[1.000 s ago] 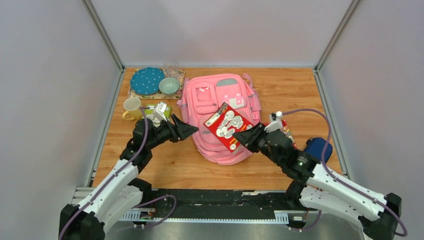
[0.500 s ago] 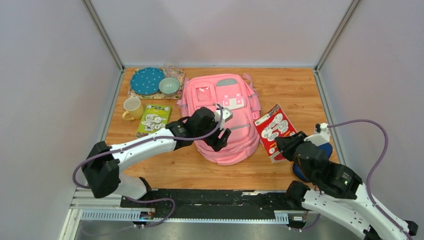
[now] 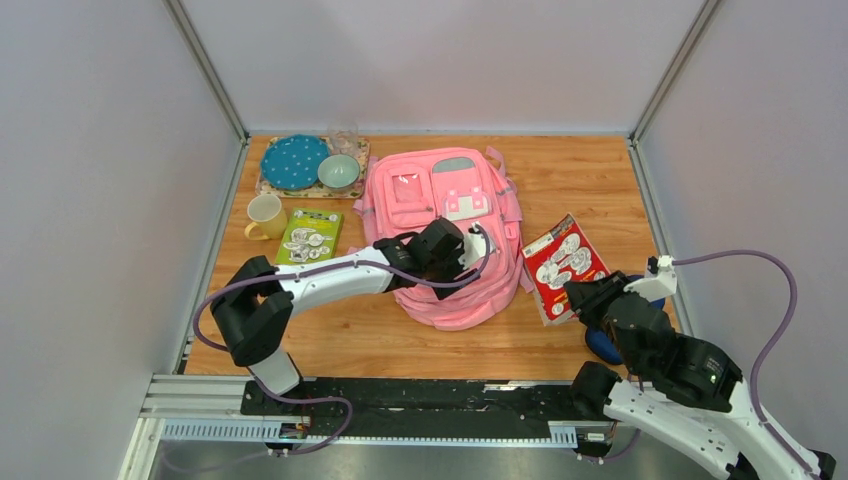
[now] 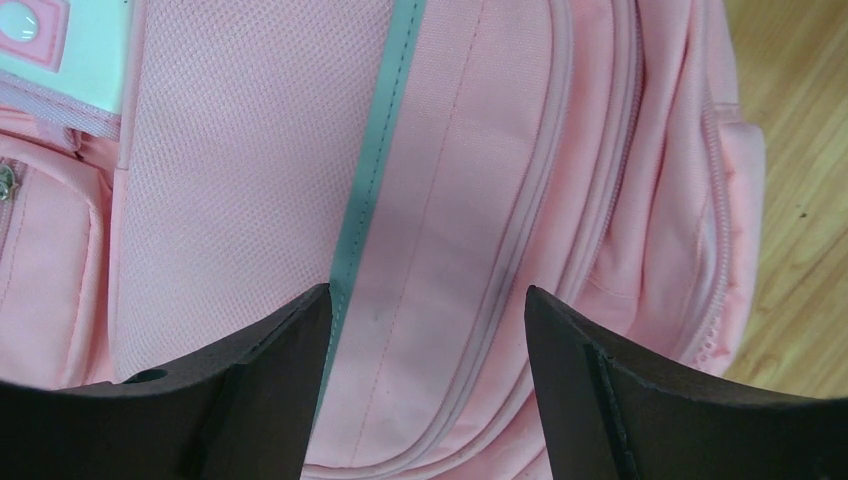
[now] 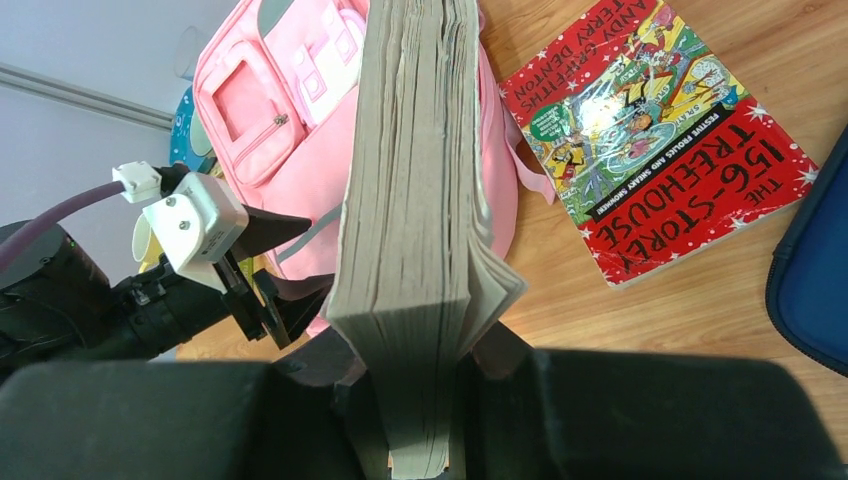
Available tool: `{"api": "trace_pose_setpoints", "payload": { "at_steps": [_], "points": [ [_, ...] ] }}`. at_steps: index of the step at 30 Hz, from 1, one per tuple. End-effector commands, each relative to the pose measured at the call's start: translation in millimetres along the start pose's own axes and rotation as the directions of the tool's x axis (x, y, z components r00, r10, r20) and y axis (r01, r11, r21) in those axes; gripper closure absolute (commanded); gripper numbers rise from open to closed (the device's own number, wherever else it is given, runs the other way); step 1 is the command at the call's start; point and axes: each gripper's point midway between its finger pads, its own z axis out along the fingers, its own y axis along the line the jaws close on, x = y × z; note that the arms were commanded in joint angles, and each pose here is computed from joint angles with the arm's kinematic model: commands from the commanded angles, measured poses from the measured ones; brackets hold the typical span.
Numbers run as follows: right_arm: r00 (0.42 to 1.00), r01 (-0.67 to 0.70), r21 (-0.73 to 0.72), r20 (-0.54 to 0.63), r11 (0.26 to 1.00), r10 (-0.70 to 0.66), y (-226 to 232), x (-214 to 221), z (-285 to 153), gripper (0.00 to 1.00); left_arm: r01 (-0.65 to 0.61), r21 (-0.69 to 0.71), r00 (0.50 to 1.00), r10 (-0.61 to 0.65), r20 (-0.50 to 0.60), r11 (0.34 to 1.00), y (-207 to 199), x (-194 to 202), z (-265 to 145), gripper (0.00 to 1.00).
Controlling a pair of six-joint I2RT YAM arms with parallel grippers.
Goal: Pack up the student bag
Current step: Place the book in the student bag.
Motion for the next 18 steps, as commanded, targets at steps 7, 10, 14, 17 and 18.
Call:
{"api": "trace_pose_setpoints", "payload": {
  "at_steps": [7,10,14,17,18],
  "points": [
    [0.995,-0.092,-0.057,0.035,0.994,0.095,10,-14,-7,1.00,-0.078,-0.069,0.996,0.081,0.040,0.995,10,-9,17,0.24],
    [0.994,-0.100,-0.056,0.028,0.993,0.102,9,-10,-6,1.00,-0.078,-0.054,0.996,0.080,0.046,0.996,5,-5,18,0.24],
    [0.994,-0.103,-0.054,0.019,0.993,0.104,8,-7,-5,1.00,-0.087,-0.042,0.995,0.089,0.051,0.995,-4,-7,15,0.25],
    [0.994,-0.105,-0.058,0.015,0.993,0.106,10,-6,-3,1.00,-0.093,-0.047,0.994,0.096,0.057,0.995,-6,-10,15,0.25],
    [0.995,-0.102,-0.054,0.014,0.993,0.103,10,-5,-3,1.00,-0.096,-0.053,0.994,0.099,0.054,0.994,-6,-10,14,0.26]
  ]
}}
